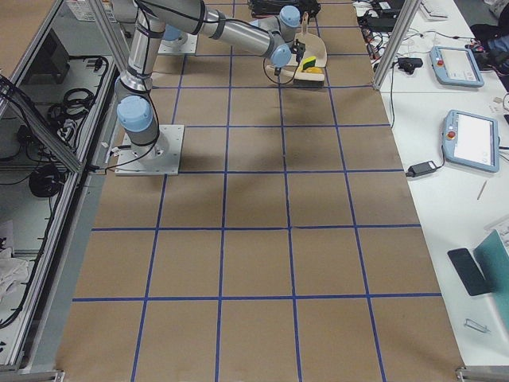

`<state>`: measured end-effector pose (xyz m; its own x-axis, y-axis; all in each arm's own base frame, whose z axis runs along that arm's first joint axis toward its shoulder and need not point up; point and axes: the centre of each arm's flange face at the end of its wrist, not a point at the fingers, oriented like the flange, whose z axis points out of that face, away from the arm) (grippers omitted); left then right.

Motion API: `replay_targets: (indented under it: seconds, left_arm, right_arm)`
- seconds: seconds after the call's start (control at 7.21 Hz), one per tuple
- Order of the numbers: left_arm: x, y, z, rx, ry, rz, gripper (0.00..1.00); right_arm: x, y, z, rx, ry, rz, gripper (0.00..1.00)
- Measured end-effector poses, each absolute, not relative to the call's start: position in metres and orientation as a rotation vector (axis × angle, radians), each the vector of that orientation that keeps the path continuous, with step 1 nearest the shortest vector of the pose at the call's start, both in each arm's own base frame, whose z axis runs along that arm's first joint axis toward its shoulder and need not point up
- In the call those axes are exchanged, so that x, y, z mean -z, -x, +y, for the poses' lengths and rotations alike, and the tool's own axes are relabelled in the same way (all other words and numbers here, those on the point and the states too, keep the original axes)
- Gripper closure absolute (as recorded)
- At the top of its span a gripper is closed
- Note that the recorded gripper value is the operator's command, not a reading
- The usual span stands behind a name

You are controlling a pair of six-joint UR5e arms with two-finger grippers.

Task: Sweep and dump trash into bin
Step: 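Sweep the apple slice and yellow item into the dustpan with the brush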

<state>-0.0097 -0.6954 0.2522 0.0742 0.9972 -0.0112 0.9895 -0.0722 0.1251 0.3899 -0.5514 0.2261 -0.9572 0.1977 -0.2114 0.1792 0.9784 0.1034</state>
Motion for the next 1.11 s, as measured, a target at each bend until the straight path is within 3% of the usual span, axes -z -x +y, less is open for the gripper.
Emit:
replay_targets:
  seconds: [1.11]
  left_arm:
    - [-0.252,0.01,-0.695,-0.109,-2.23,2.071,0.77]
  right_arm:
    - [-0.238,-0.509,-0.542,-0.104,-0.36,2.799,1.0]
